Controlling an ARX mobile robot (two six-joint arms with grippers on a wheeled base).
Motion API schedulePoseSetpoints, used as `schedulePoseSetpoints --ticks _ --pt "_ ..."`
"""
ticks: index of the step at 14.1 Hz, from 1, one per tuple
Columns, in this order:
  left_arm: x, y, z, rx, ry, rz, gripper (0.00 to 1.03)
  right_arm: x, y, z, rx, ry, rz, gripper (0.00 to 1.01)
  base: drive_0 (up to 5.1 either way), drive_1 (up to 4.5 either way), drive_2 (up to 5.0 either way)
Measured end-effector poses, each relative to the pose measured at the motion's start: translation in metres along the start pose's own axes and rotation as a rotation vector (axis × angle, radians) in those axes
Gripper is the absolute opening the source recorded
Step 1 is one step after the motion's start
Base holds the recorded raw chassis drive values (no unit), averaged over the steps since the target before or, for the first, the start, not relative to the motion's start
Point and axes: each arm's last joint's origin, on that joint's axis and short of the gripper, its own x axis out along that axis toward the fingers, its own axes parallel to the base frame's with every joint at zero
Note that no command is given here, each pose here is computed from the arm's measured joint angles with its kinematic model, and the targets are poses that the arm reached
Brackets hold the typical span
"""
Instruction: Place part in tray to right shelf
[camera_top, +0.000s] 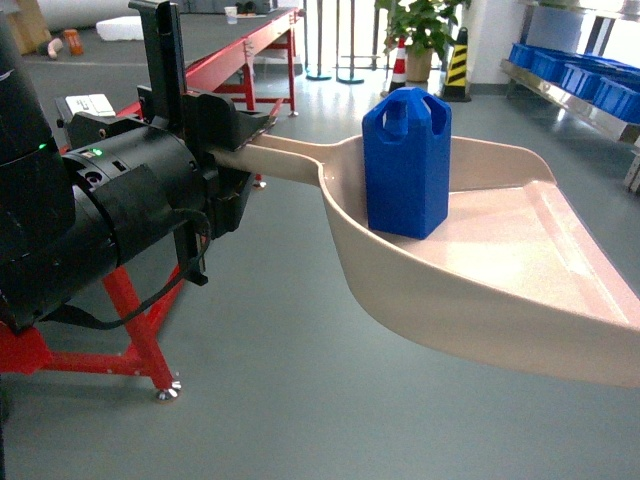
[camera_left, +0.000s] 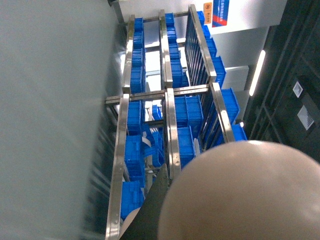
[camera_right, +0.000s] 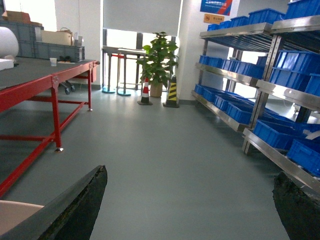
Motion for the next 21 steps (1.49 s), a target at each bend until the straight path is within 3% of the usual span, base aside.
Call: schedulePoseSetpoints --ticks 4,21 --pt "0.0003 -0.0005 -0.0051 -0.001 0.026 -0.002 0.13 0.0000 -0.0003 0.0000 0.000 0.001 -0.006 0.98 5.0 -2.37 -2.4" --pt "-0.0005 -0.0006 0.0001 0.001 -0.002 -0.005 0.13 0.0005 0.0000 0.0008 0.000 -0.001 -0.001 0.98 0.3 4.67 -4.0"
